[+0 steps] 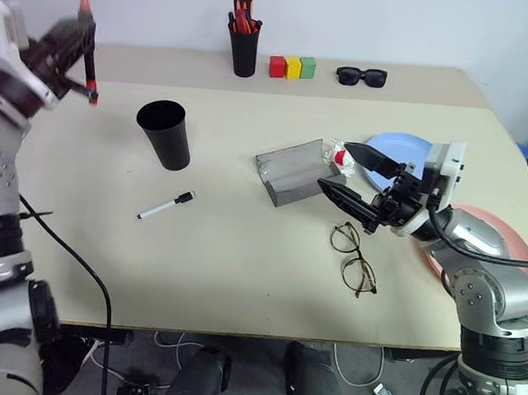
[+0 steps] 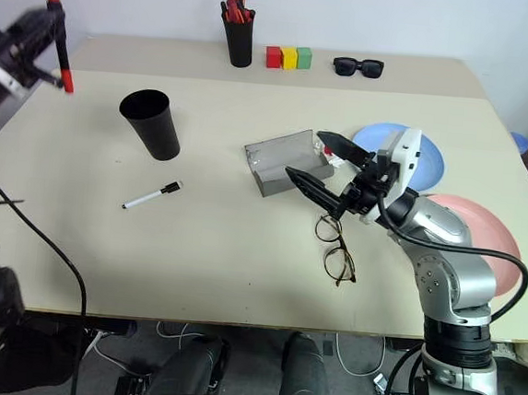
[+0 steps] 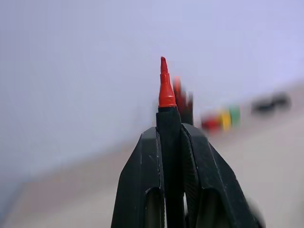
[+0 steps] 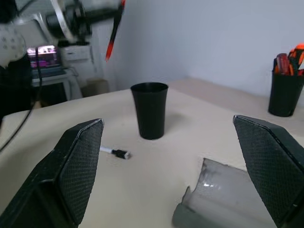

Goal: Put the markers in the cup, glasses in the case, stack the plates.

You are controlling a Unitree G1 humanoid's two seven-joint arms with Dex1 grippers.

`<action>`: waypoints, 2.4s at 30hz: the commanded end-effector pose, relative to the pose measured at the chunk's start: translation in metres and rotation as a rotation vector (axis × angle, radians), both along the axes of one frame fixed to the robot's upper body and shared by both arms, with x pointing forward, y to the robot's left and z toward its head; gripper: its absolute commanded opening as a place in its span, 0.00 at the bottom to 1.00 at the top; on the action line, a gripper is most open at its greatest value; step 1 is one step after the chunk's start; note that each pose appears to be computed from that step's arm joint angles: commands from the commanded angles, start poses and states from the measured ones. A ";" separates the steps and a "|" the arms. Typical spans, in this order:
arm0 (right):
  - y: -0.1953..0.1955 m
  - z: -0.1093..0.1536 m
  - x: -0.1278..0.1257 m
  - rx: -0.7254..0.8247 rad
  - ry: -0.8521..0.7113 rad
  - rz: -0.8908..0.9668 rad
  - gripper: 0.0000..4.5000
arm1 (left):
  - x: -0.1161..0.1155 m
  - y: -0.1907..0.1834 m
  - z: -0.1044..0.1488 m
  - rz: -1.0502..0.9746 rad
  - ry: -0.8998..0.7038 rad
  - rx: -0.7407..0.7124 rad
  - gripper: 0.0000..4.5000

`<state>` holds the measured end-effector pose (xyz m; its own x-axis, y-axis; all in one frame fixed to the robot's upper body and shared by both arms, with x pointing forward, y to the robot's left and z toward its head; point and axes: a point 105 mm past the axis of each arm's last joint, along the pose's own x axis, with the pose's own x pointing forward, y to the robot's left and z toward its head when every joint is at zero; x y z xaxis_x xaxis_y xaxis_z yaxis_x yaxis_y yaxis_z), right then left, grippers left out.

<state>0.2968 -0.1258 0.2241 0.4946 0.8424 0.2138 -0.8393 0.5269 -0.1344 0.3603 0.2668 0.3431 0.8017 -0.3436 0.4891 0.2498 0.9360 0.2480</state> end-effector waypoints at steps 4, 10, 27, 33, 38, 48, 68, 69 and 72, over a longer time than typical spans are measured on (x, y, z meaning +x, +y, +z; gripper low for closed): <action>-0.004 0.012 0.004 0.012 -0.063 -0.040 0.99 | 0.026 -0.023 -0.009 -0.026 -0.130 0.080 0.01; -0.008 0.012 0.003 -0.009 -0.067 -0.067 0.99 | 0.045 -0.036 -0.025 -0.080 -0.158 0.022 0.01; -0.015 0.010 0.002 -0.032 -0.049 -0.090 0.99 | 0.048 -0.023 -0.081 -0.042 -0.075 -0.048 0.01; -0.016 0.010 0.001 -0.044 -0.048 -0.085 0.99 | 0.048 -0.017 -0.082 -0.020 -0.082 -0.102 0.45; -0.014 0.010 0.002 -0.046 -0.050 -0.084 0.99 | 0.049 -0.022 -0.078 -0.030 -0.091 -0.096 1.00; -0.016 0.007 0.000 -0.046 -0.043 -0.095 0.99 | 0.006 -0.056 -0.058 -0.419 0.129 0.019 1.00; -0.031 -0.020 -0.017 -0.159 0.082 -0.030 0.99 | -0.013 -0.052 -0.193 -0.364 0.833 0.535 1.00; -0.032 -0.021 -0.017 -0.159 0.082 -0.034 0.99 | -0.010 -0.051 -0.196 -0.359 0.843 0.545 1.00; -0.032 -0.021 -0.018 -0.159 0.079 -0.044 0.99 | 0.001 -0.047 -0.197 -0.328 0.841 0.563 1.00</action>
<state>0.2833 -0.1604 0.1916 0.5472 0.8370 0.0052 -0.8320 0.5447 -0.1053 0.3545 0.2169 0.1341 0.6100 -0.6222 -0.4907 0.7724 0.6050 0.1931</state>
